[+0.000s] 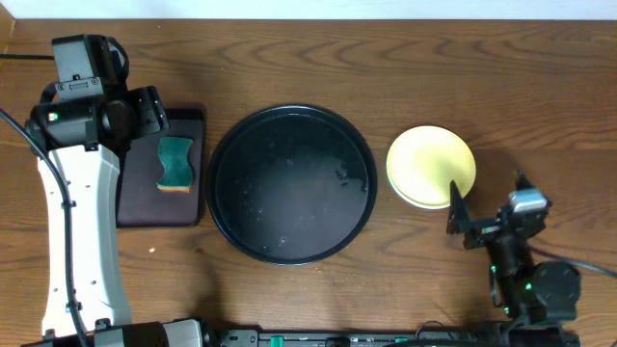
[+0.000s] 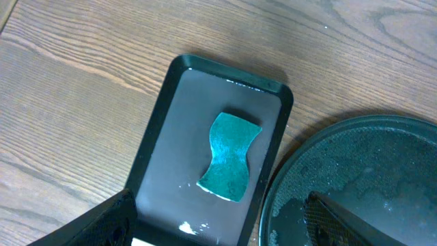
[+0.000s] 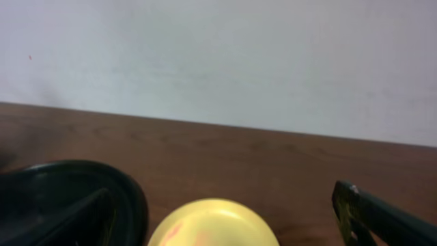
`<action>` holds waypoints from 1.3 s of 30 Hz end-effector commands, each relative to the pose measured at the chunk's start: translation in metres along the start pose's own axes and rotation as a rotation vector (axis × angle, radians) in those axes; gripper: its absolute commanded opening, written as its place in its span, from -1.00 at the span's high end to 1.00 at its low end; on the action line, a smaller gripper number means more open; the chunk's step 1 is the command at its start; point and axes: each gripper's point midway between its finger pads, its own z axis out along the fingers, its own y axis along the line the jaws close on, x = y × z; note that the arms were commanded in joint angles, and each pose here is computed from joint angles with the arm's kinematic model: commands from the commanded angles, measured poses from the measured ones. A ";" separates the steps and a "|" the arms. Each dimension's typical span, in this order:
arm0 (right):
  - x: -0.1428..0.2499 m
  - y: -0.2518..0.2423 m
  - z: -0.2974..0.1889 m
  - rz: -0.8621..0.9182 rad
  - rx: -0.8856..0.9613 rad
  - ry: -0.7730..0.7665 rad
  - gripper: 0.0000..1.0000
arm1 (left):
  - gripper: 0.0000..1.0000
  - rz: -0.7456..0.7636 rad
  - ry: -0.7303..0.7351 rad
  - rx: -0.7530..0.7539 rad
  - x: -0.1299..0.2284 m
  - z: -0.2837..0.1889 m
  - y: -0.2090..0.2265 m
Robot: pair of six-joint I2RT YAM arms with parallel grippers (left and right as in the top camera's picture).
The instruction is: Clean dirty plates on tray and stack at the side
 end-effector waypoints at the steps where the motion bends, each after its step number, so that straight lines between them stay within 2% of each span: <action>1: 0.021 0.000 -0.004 -0.012 0.004 -0.035 -0.98 | -0.57 -0.013 0.002 -0.009 0.000 0.001 0.002; 7: 0.051 0.001 -0.004 -0.013 0.001 -0.056 -0.98 | -0.57 -0.013 0.002 -0.009 0.000 0.001 0.002; 13: 0.061 0.006 -0.005 0.006 -0.015 -0.036 -0.99 | -0.58 -0.013 0.002 -0.009 0.000 0.001 0.002; 17: 0.079 0.009 -0.005 0.017 -0.029 0.039 -0.99 | -0.57 -0.013 0.002 -0.009 0.000 0.001 0.002; 39: 0.082 0.010 -0.004 0.040 -0.032 0.052 -0.98 | -0.57 -0.013 0.002 -0.009 0.000 0.001 0.002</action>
